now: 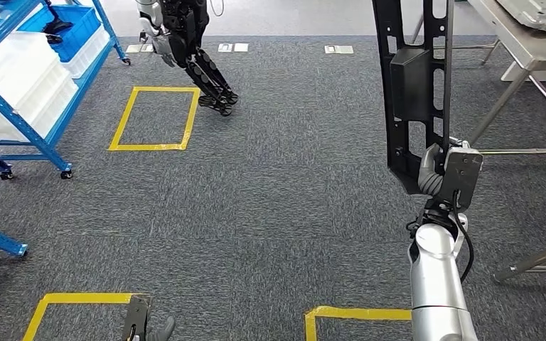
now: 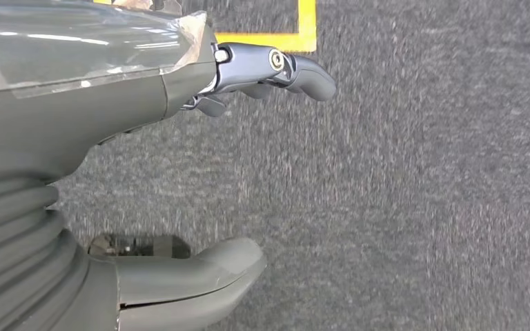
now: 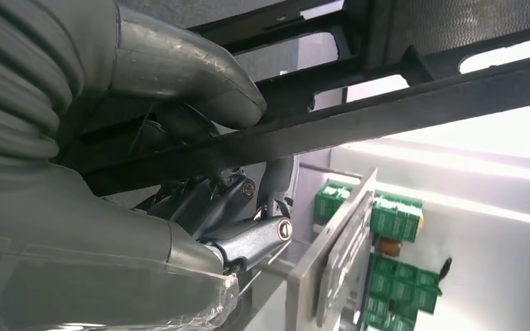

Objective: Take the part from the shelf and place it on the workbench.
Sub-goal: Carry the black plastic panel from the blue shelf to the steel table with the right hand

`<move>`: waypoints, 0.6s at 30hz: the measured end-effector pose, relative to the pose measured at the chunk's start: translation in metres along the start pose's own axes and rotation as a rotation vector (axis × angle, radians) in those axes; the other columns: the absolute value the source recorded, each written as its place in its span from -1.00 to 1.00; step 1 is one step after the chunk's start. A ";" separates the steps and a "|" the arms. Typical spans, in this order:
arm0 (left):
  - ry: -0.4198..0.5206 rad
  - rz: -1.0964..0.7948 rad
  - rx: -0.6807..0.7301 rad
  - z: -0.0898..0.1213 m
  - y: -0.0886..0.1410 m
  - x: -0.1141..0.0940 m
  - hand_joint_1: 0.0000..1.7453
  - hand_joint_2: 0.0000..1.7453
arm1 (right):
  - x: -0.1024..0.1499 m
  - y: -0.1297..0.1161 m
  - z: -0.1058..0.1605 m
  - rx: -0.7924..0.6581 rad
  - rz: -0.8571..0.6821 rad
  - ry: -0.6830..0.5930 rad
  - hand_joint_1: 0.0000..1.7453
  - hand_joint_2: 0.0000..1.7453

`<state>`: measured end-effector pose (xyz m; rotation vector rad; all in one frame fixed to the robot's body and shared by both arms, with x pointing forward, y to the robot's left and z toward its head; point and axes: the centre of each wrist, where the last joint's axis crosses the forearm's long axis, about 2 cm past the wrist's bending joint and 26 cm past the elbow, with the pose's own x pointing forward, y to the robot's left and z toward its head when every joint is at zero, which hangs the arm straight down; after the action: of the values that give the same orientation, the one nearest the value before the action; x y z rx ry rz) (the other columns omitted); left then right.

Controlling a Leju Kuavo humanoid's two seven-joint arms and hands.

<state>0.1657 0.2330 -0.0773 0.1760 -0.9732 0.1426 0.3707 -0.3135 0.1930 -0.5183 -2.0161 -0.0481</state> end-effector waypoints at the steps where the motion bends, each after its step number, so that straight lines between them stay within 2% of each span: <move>1: -0.001 0.002 0.002 0.000 0.000 0.000 -1.00 1.00 | 0.002 0.002 -0.003 0.002 -0.001 -0.006 1.00 1.00; 9: 0.009 0.029 0.012 0.002 -0.001 -0.003 -1.00 1.00 | 0.002 0.009 -0.012 0.010 -0.016 0.002 1.00 1.00; 18: -0.001 0.038 0.018 -0.001 -0.003 0.002 -1.00 1.00 | 0.009 0.009 -0.035 0.000 -0.025 -0.023 1.00 1.00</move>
<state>0.1683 0.2306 -0.0761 0.1744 -0.9765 0.1867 0.3994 -0.3110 0.2165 -0.4960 -2.0450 -0.0576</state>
